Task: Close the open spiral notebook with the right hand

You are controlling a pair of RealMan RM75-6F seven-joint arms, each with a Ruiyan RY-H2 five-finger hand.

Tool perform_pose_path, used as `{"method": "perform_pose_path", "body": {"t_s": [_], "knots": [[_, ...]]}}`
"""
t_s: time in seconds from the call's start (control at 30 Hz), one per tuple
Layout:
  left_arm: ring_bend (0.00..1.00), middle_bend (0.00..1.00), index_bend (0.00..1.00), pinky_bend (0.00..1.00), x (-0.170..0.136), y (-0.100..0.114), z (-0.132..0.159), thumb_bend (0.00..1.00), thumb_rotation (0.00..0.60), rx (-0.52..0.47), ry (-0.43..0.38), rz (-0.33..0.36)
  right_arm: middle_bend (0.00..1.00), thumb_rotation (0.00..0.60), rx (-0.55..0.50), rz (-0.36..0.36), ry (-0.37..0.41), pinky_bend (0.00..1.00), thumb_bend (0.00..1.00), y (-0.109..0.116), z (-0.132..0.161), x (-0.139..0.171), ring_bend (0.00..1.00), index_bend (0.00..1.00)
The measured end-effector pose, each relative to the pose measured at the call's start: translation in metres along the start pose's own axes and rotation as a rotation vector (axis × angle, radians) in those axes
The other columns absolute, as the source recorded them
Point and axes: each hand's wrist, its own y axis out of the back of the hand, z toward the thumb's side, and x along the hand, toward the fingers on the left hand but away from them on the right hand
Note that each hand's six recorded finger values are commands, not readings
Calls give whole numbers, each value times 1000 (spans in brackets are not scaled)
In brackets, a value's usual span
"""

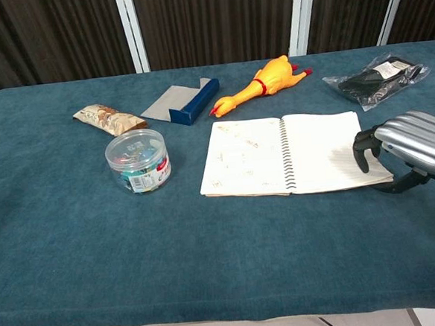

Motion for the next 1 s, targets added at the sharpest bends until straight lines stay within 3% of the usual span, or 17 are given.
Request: {"method": "perform_pose_path", "body": {"t_s": [0.63,0.77,1.0], "knots": [[160,191,214,383,2,-1,1,519,600,-3,-5,-4,438,600,24,-27,-15,481,310,5,-4,-3,433,572],[160,192,214,382,2,-1,1,519,600,-5,-6,-2,424,600,60,-29,-17,465,310,7,-7,-5,363,500],[161,192,214,383,3,-1,2,520,600,-3,-10,-7,305,600,108,-14,-30,390,310,10,-13,-9,233,384]]}}
